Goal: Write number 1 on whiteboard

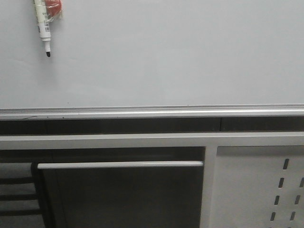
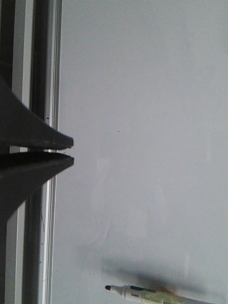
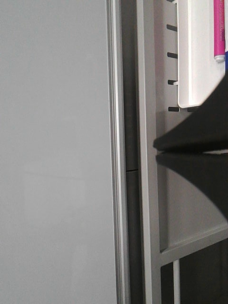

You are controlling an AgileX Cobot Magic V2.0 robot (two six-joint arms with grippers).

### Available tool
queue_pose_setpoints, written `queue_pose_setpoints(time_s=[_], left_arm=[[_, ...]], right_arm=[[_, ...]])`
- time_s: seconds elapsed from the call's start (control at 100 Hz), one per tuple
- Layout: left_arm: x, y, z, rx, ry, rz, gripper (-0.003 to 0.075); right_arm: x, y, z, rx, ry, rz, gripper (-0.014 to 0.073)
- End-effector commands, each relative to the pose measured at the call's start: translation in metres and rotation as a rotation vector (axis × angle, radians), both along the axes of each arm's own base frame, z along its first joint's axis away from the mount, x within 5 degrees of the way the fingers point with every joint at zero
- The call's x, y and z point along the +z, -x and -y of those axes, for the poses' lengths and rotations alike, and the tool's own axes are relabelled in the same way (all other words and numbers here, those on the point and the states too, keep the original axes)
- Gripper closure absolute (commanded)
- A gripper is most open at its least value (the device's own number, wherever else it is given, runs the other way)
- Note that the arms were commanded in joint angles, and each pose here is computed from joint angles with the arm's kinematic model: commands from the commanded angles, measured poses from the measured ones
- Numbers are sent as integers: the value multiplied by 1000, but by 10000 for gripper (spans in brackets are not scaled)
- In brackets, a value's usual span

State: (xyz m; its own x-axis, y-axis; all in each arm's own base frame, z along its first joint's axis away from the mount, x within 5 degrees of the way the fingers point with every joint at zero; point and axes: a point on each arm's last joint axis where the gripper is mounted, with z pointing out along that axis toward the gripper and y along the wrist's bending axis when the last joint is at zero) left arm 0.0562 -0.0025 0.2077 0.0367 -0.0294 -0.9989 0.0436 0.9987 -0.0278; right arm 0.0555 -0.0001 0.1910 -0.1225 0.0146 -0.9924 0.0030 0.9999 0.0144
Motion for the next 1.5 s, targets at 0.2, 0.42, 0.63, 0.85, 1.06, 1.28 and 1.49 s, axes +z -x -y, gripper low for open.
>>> queue_pose_setpoints(time_s=[0.2,0.42,0.63,0.85,1.06,1.28,1.49], left_arm=[[-7,0,0,-3,17,47,741],[-7,0,0,-3,17,47,741],[-7,0,0,-3,17,47,741],[-7,0,0,-3,17,47,741],[-6,0,0,-3,17,49,741],[-4,0,-1,-8,226,64,741],[-1,1,-4,-12,650,79,741]], right_arm=[[-1,0,0,-5,22,67,645],[-1,0,0,-5,22,67,645],[-1,0,0,-5,22,68,645],[3,0,0,-5,22,110,645],[4,0,0,-4,-14,123,645],[10,0,0,-10,-305,187,645],[14,0,1,-24,-648,214,645]])
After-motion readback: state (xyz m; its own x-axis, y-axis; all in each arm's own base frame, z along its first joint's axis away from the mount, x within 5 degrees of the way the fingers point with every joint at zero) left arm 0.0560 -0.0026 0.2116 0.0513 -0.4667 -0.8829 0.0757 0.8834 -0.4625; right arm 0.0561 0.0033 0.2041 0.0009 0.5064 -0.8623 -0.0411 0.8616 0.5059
